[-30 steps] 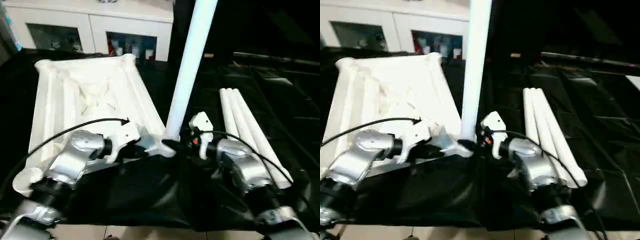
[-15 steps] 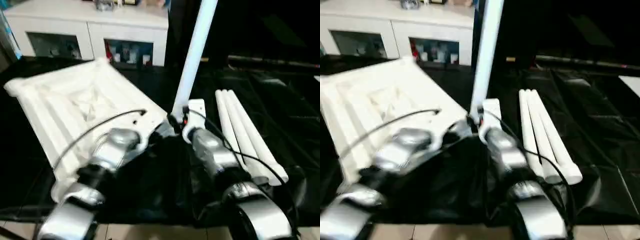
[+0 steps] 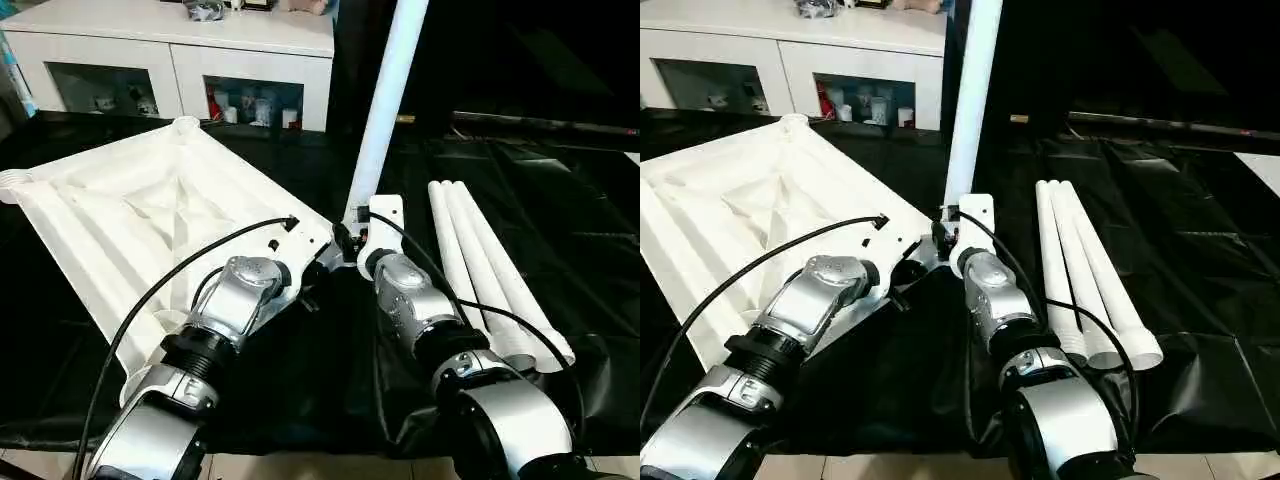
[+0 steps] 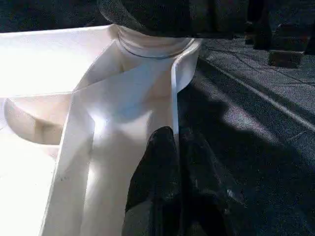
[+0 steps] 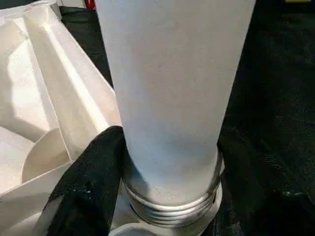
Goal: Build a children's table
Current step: Rotate leg to tighten
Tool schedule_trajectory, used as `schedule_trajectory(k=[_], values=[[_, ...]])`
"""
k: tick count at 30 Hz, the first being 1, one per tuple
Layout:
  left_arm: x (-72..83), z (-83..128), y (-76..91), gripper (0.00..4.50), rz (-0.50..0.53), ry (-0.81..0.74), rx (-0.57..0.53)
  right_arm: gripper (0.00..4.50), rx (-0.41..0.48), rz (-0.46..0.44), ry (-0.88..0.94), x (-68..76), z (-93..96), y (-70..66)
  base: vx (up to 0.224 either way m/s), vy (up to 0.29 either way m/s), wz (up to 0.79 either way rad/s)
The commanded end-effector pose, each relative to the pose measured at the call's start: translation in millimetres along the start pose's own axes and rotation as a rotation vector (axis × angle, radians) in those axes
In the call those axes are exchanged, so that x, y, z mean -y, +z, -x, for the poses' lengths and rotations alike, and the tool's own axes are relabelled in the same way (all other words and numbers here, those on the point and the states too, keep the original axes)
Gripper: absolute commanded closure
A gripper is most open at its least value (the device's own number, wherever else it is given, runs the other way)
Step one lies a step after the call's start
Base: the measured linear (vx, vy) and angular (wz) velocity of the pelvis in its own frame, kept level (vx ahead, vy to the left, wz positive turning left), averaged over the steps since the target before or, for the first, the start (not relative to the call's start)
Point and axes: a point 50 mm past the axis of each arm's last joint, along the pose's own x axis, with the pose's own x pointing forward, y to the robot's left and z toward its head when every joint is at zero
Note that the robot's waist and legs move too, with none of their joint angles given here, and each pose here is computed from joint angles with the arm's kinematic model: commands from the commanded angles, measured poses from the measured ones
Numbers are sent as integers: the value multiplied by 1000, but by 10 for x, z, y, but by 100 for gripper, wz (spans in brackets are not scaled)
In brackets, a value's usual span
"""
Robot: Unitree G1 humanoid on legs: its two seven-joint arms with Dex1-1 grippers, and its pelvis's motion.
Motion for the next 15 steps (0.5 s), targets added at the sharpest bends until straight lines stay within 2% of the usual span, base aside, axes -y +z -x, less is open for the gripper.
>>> schedule_trajectory(k=[1,6,7,9,10,12,14,15], values=[[58,3,37,450,-11,-52,47,116,-108,16,28,21,43,-250,0,0,0],[35,75,7,450,-34,-109,80,83,-27,7,74,139,41,-70,0,0,0],[23,117,-17,450,-56,-143,96,69,9,10,120,194,58,11,0,0,0],[24,130,-22,450,-64,-157,103,57,20,7,137,209,66,35,0,0,0],[5,157,-51,450,-68,-164,92,39,40,27,178,247,90,80,0,0,0],[-9,178,-72,450,-72,-174,84,39,50,39,203,278,112,104,0,0,0],[-32,225,-114,450,-93,-203,75,20,62,68,262,338,172,144,0,0,0],[-51,276,-163,450,-107,-232,61,9,63,109,339,383,257,162,0,0,0]])
